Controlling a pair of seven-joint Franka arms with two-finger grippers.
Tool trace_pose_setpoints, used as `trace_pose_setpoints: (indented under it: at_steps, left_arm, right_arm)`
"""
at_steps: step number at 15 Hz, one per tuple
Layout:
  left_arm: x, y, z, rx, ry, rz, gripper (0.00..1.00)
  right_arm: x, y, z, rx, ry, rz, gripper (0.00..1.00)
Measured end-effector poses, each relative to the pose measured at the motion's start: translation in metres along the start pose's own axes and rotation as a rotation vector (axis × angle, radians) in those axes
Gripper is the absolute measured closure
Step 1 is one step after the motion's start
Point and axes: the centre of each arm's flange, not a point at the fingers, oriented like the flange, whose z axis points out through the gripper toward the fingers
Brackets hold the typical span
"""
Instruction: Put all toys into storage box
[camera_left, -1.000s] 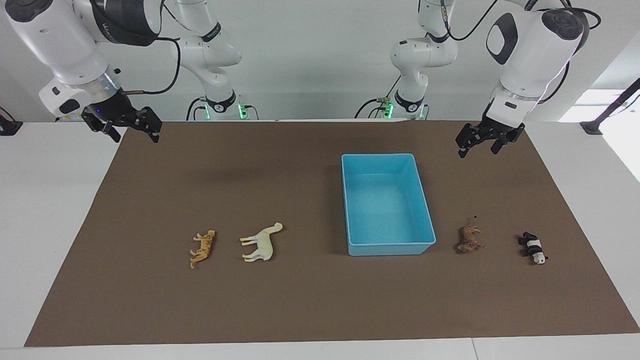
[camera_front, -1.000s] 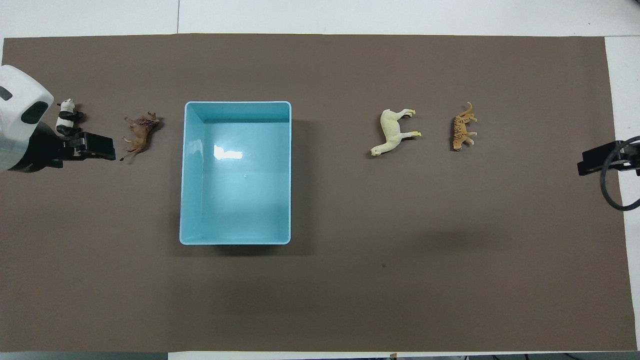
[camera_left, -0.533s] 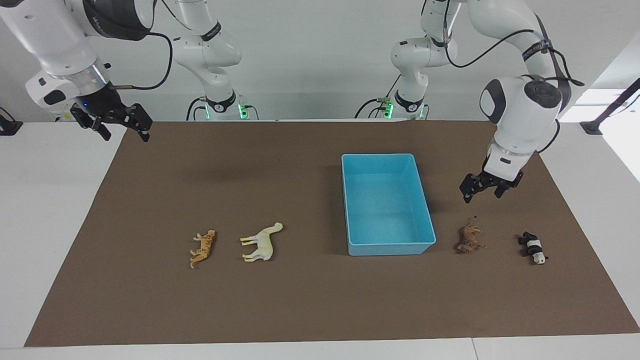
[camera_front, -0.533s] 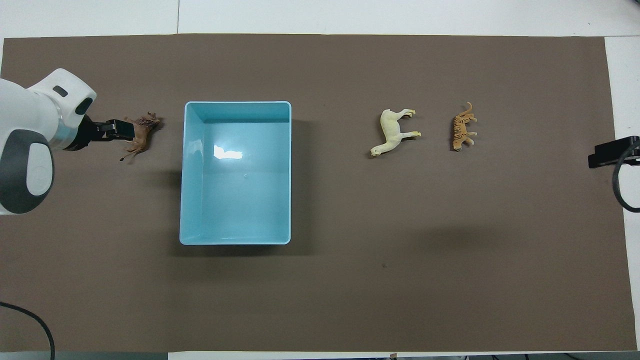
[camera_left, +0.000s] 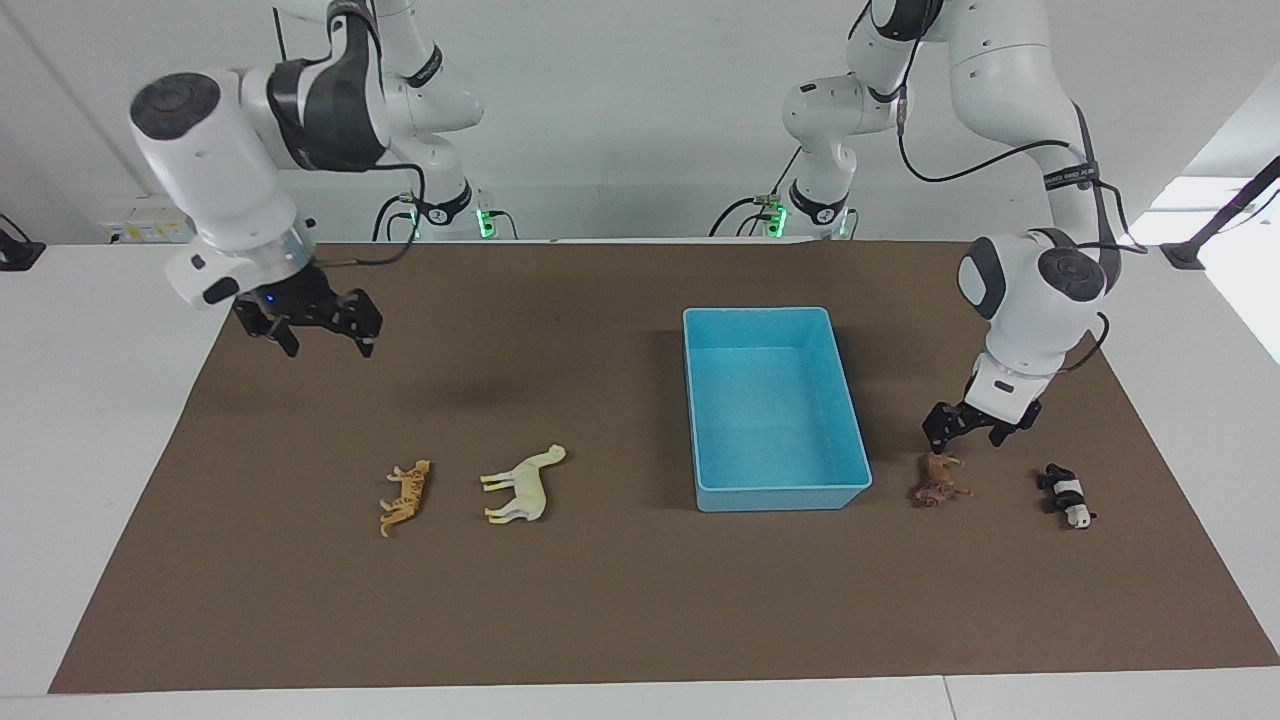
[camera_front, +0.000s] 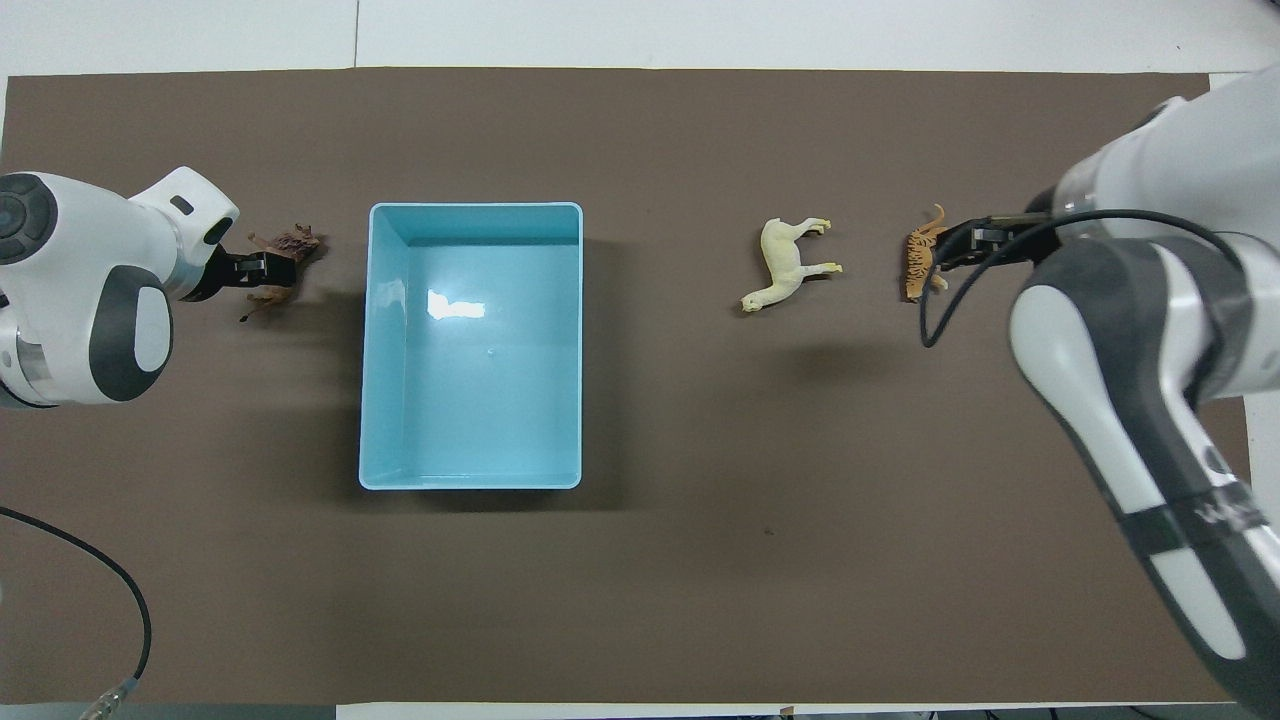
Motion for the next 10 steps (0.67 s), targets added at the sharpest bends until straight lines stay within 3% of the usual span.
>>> trace_pose_setpoints:
  at_steps: [3,10]
  left_arm:
    - [-0.001,0.004,0.003,-0.002,-0.005,0.009,0.00]
    - [-0.016,0.012,0.039,0.002,0.003,0.042,0.00]
  right_arm:
    - [0.012,-0.037,0.048,0.052,0.024,0.002,0.00]
    - [0.014,-0.113,0.111,0.045,0.026,-0.106,0.00]
